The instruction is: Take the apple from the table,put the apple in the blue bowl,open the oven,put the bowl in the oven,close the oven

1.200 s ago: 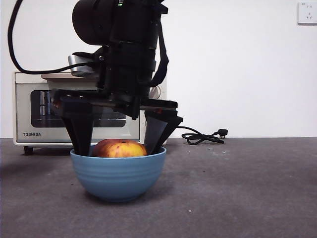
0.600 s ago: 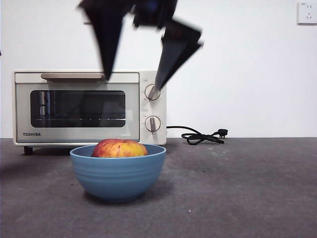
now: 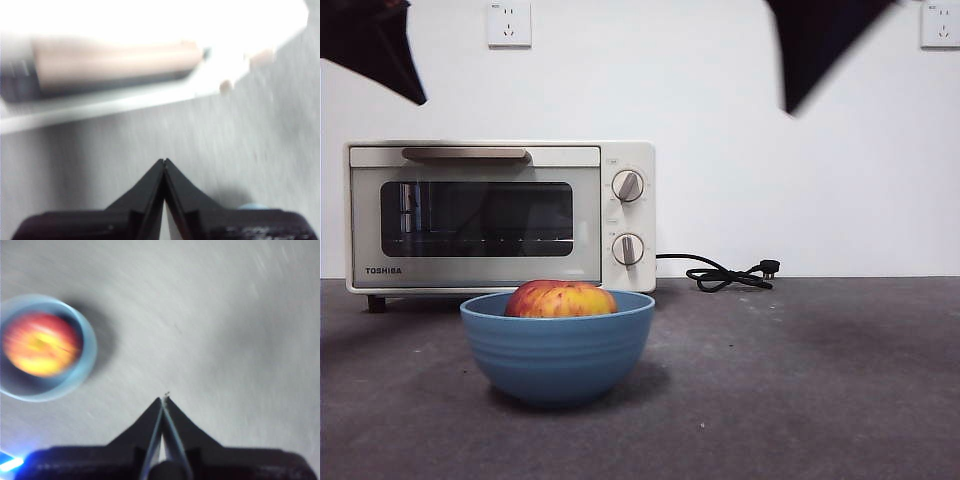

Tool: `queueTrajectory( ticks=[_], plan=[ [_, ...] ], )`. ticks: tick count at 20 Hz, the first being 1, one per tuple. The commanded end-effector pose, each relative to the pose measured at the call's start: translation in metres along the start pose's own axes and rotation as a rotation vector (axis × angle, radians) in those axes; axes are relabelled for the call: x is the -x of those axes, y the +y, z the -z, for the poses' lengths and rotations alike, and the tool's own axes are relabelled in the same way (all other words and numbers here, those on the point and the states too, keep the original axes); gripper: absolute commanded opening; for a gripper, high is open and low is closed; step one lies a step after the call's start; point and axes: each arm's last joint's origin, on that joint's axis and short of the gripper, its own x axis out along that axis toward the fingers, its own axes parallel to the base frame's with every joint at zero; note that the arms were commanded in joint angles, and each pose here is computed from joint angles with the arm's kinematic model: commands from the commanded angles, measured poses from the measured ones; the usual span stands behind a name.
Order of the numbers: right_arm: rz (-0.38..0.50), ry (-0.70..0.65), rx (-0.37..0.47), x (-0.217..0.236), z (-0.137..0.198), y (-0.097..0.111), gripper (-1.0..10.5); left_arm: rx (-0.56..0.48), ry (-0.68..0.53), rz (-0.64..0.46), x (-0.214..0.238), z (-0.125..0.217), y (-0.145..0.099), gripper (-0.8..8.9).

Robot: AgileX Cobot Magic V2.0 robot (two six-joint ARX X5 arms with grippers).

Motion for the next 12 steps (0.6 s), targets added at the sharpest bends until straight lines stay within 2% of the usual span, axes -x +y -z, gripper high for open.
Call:
queueTrajectory(
  ticks=[1,3,6,8,12],
  plan=[
    [-0.075,0.009,-0.082,-0.009,0.028,-0.015,0.0,0.029,-0.028,0.017,-0.009,-0.017,0.005,-0.04],
    [-0.105,-0.001,-0.156,-0.014,0.050,-0.029,0.0,0.068,-0.031,0.048,-0.021,-0.029,0.009,-0.04],
    [-0.096,-0.005,-0.252,-0.012,0.077,-0.044,0.0,0.106,-0.007,0.081,-0.041,-0.040,0.017,-0.05],
    [-0.157,-0.032,-0.291,-0.004,0.089,-0.048,0.0,0.119,-0.004,0.080,-0.054,-0.041,0.022,-0.05],
    [-0.223,-0.123,-0.344,0.020,0.101,-0.049,0.0,0.161,-0.017,0.082,-0.070,-0.044,0.028,-0.05]
  ],
)
